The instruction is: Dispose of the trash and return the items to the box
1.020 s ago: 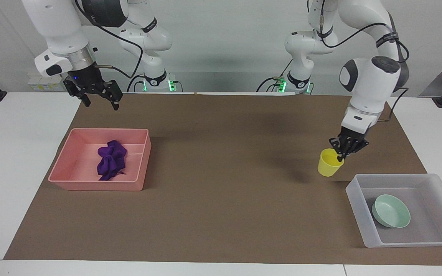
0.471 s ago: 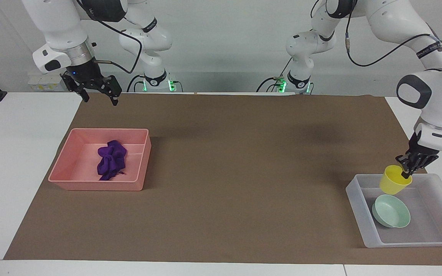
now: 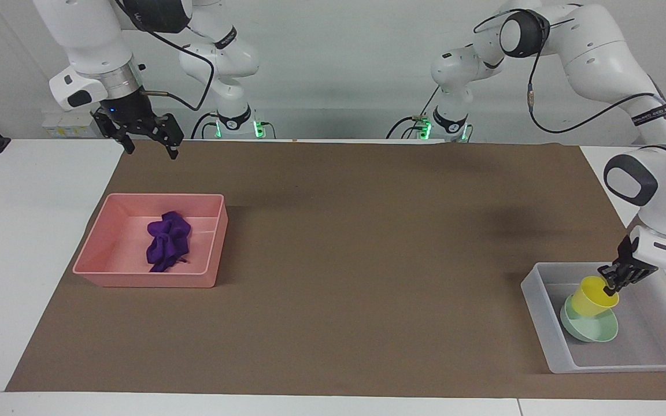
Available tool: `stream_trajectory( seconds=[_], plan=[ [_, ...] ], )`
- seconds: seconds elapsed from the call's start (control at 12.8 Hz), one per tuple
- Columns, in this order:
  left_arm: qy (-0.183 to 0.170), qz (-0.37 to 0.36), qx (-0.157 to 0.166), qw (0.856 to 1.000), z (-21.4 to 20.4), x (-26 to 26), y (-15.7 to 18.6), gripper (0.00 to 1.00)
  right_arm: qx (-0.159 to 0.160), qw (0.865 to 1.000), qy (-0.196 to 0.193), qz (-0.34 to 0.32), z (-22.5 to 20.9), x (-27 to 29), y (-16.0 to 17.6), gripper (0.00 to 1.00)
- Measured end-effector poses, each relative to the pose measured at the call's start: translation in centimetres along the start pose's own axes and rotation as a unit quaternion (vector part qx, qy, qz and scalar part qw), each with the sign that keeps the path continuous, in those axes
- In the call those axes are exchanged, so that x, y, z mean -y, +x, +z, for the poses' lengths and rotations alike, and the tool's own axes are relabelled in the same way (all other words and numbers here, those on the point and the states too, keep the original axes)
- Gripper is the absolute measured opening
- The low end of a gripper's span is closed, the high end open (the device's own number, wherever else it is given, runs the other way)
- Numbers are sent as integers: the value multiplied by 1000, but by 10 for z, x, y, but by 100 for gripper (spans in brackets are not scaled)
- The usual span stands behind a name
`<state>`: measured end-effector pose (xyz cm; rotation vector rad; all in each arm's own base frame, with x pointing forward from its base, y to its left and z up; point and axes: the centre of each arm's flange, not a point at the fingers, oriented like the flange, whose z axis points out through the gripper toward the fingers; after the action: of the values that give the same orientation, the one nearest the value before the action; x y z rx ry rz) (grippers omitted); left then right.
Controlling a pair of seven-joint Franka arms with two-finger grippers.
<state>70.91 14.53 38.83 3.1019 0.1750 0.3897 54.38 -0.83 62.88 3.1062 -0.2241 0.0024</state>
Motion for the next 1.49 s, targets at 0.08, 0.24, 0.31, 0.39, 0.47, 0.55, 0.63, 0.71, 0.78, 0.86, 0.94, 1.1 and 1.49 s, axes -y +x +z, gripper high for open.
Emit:
stream_trajectory(
  seconds=[0.08,0.24,0.31,0.39,0.47,0.55,0.63,0.71,0.78,0.86,0.94,1.1,1.49],
  plan=[
    [-1,0,2,1000,5,0,-1,3,0,1000,0,0,0,0,0,100],
    [-5,2,3,1000,7,-5,-2,8,0,1000,0,1,0,-1,0,100],
    [-7,4,3,1000,7,-8,-1,20,0,1000,0,2,0,-2,0,100],
    [-8,6,3,1000,6,-11,-1,30,0,1000,0,2,0,-2,0,100],
    [-9,9,2,1000,5,-14,0,43,0,1000,0,3,0,-3,0,100],
    [-11,17,-1,1000,1,-19,1,56,0,1000,0,3,0,-3,0,100],
    [-14,29,-4,999,-9,-30,2,69,0,1000,0,3,0,-3,0,100],
    [-16,43,-4,999,-24,-45,2,82,0,1000,0,3,0,-4,0,100],
    [-18,56,-3,998,-43,-63,0,92,0,1000,0,4,0,-4,1,100],
    [-20,68,-1,997,-64,-81,-5,100,0,1000,0,4,0,-5,1,100],
    [-22,80,6,997,-85,-97,-15,100,0,1000,0,4,0,-5,1,100],
    [-24,103,25,994,-127,-124,-34,100,0,1000,0,4,0,-5,1,100],
    [-24,132,45,990,-215,-156,-70,100,0,1000,0,4,0,-5,1,100]
  ],
)
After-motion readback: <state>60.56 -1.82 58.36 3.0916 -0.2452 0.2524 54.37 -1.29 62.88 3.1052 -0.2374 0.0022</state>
